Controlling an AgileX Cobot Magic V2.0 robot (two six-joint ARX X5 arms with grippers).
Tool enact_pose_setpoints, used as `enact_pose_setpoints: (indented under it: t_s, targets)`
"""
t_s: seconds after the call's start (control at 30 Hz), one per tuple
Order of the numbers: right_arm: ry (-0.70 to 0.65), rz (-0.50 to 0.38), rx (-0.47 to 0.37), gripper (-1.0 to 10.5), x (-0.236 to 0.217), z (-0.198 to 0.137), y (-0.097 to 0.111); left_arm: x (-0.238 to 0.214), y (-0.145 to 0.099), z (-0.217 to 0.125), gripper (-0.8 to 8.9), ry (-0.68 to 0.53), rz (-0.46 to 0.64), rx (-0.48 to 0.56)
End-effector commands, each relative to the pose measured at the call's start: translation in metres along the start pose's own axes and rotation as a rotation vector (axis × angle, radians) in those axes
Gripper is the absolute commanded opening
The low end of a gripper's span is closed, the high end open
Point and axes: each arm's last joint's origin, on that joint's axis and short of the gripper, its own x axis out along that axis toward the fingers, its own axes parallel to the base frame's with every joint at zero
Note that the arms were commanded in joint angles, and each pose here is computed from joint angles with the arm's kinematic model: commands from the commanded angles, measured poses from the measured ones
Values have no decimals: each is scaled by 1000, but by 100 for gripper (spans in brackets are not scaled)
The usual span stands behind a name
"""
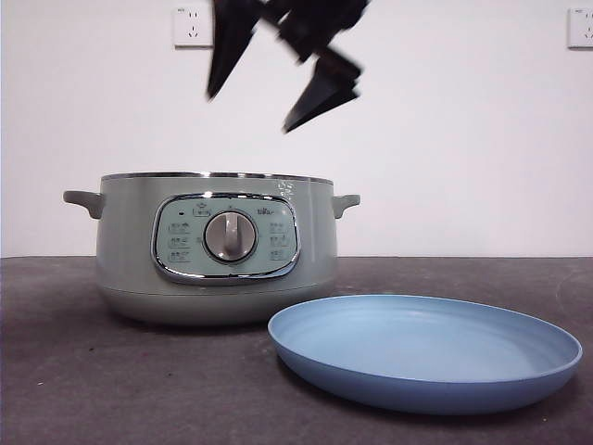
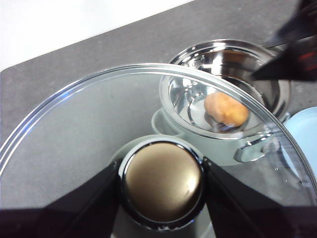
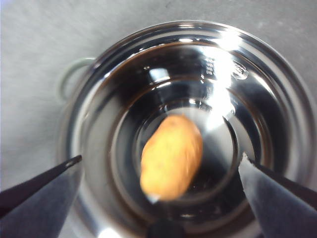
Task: Take the potato out from the steamer,put the potato on the plate,close the lid
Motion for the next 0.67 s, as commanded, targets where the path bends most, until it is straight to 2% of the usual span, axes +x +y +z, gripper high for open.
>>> enact_pose_setpoints:
  t_s: [0.03, 0.27, 0.67]
  targets:
    - [32, -23, -42, 690, 26, 1, 6, -10, 1, 0, -9, -52, 16, -22]
    - [56, -53, -64, 690, 68, -7, 12, -14, 0, -3, -9, -44, 13, -25]
    - [106, -82, -26, 689, 107, -23, 6, -14, 0, -4, -9, -40, 7, -25]
